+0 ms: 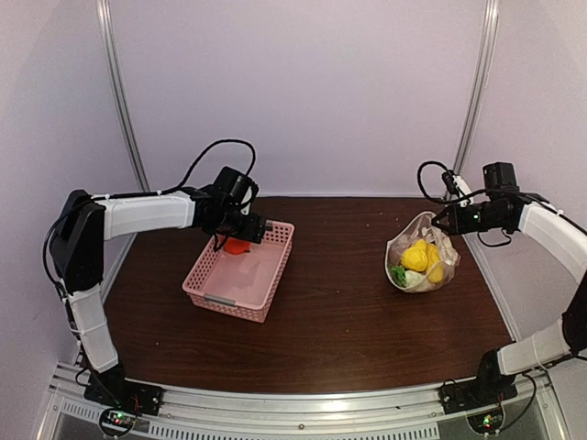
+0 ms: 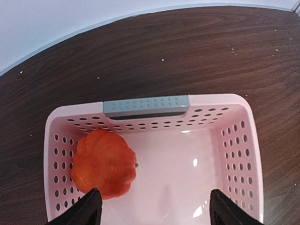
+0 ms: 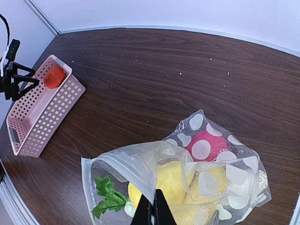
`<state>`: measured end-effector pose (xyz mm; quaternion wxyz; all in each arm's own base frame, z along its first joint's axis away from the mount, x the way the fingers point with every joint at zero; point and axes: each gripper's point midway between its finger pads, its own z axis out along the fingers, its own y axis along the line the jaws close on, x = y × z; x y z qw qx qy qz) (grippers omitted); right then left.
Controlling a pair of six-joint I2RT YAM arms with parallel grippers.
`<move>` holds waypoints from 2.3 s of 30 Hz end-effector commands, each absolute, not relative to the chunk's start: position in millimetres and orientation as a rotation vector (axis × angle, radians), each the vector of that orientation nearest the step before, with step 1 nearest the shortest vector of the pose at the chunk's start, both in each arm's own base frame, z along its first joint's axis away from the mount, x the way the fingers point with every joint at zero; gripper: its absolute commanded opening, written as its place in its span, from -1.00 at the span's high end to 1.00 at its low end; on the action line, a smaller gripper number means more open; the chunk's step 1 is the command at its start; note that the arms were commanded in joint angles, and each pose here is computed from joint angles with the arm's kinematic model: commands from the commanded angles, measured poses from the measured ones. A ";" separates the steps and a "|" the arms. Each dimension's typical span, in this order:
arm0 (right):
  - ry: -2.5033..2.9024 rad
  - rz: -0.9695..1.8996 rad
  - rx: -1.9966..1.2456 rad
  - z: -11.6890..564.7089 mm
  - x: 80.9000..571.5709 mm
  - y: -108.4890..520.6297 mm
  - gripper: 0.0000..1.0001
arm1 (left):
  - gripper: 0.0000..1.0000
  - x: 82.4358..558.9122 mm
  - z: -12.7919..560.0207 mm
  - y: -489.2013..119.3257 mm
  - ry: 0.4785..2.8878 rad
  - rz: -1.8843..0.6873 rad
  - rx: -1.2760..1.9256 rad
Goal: Place the food in the zip-top bag and seal the zipper
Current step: Pick up the fake vegetable from the bin, then place the fake vegetable in the zipper food storage bag.
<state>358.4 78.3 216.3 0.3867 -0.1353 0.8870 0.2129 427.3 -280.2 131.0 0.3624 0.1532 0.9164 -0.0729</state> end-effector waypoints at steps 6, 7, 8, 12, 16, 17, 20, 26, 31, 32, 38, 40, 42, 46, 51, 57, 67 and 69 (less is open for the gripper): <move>2.198 0.528 -0.347 228.7 351.9 78.3 1.00 | -0.61 462.3 110.0 -257.4 2.387 0.042 0.477; 2.196 0.529 -0.349 228.8 351.3 78.7 1.00 | -0.61 464.4 109.9 -255.4 2.384 0.069 0.485; 2.197 0.530 -0.347 227.8 351.4 78.6 1.00 | -0.60 466.1 109.8 -254.1 2.383 0.092 0.496; 2.195 0.535 -0.346 227.9 351.8 79.1 1.00 | -0.56 471.7 104.5 -251.7 2.386 0.172 0.570; 2.190 0.541 -0.347 229.3 351.6 80.1 1.00 | -0.54 473.6 90.2 -250.6 2.415 0.228 0.638; 2.192 0.540 -0.348 228.7 351.6 80.0 1.00 | -0.54 474.2 87.0 -250.6 2.420 0.240 0.655; 2.190 0.539 -0.345 228.6 351.7 79.6 1.00 | -0.56 476.7 78.8 -248.9 2.434 0.285 0.690; 2.190 0.541 -0.345 228.2 351.5 79.6 1.00 | -0.57 480.7 65.2 -243.3 2.450 0.367 0.721; 2.187 0.543 -0.344 229.2 352.2 79.9 1.00 | -0.55 480.2 54.0 -238.3 2.464 0.420 0.730; 2.188 0.544 -0.345 228.7 352.3 80.3 1.00 | -0.53 480.3 52.8 -237.2 2.465 0.429 0.730; 2.183 0.542 -0.345 230.4 351.9 80.0 1.00 | -0.34 480.6 48.9 -234.6 2.465 0.460 0.732; 2.181 0.539 -0.345 231.4 351.3 79.7 1.00 | -0.24 478.9 54.1 -237.9 2.461 0.453 0.737; 2.183 0.537 -0.345 230.8 350.6 79.4 1.00 | -0.17 475.7 65.4 -244.0 2.452 0.438 0.735; 2.184 0.528 -0.346 230.3 349.6 78.5 1.00 | -0.08 465.0 103.3 -261.6 2.403 0.349 0.719; 2.182 0.526 -0.349 233.6 349.0 78.5 1.00 | -0.04 444.1 165.3 -283.3 2.330 0.215 0.696; 2.186 0.533 -0.355 240.0 349.6 79.4 1.00 | -0.02 409.4 242.4 -347.1 2.172 -0.175 0.732; 2.195 0.580 -0.354 254.3 351.8 84.3 1.00 | 0.06 284.3 340.3 -519.4 1.620 -1.259 0.931; 2.198 0.613 -0.350 257.5 351.4 87.4 1.00 | 0.06 273.4 341.7 -540.0 1.573 -1.353 0.944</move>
